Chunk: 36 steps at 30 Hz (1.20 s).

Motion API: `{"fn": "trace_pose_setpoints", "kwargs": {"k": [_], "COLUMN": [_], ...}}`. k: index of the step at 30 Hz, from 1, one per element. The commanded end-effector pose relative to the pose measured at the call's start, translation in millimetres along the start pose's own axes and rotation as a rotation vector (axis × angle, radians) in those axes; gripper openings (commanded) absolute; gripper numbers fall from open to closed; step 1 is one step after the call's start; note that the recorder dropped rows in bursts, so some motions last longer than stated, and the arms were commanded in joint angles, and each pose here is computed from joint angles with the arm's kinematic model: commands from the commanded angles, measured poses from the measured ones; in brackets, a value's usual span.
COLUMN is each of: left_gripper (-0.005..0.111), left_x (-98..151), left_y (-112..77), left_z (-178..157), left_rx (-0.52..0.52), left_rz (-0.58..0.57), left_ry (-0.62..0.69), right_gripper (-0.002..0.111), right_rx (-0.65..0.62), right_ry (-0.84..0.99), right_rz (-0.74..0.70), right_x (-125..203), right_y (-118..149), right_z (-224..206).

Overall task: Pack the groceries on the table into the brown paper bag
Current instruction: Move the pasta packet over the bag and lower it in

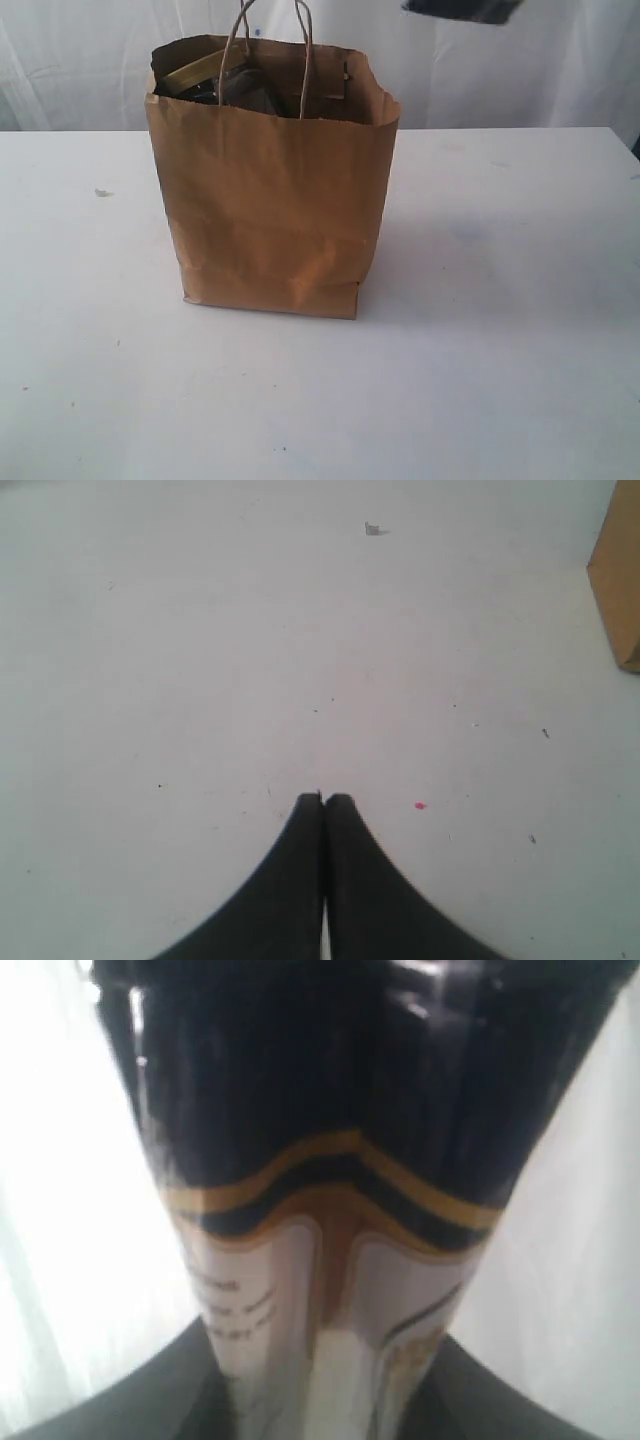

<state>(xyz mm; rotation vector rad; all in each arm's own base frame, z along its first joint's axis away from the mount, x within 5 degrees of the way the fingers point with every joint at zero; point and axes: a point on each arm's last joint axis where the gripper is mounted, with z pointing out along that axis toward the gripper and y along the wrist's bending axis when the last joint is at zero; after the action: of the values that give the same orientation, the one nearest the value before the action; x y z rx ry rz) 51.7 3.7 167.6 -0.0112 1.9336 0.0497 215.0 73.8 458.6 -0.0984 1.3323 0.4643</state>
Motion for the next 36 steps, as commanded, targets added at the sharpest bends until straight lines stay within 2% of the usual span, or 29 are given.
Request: {"fn": "trace_pose_setpoints", "kwargs": {"k": [1,11,16,19,27,36], "left_gripper": [0.000,0.000,0.000,0.000,0.000,0.000], "left_x": [1.0,1.0,1.0,1.0,1.0,1.0], "left_y": [-0.4,-0.4,-0.4,-0.4,-0.4,-0.4], "left_z": [0.3,0.3,0.3,0.3,0.3,0.3], "left_rx": [0.006,0.006,0.006,0.006,0.006,0.006], "left_rz": [-0.001,-0.001,-0.001,-0.001,-0.001,-0.001], "left_ry": [-0.004,-0.004,-0.004,-0.004,-0.004,-0.004], "right_gripper": [0.000,0.000,0.000,0.000,0.000,0.000], "right_rx": [-0.152,-0.263,-0.273,-0.262,-0.221,-0.218], "right_ry": [-0.201,-0.189,-0.125,-0.098,0.041,0.105], "right_rz": [0.152,0.199,0.091,0.027,0.020,0.007], "right_x": [-5.5,25.8,47.6,59.9,89.8,120.8], "right_y": [16.2,41.6,51.7,51.1,46.4,44.0], "right_z": [17.1,67.0,80.9,87.5,99.1,112.3]}}
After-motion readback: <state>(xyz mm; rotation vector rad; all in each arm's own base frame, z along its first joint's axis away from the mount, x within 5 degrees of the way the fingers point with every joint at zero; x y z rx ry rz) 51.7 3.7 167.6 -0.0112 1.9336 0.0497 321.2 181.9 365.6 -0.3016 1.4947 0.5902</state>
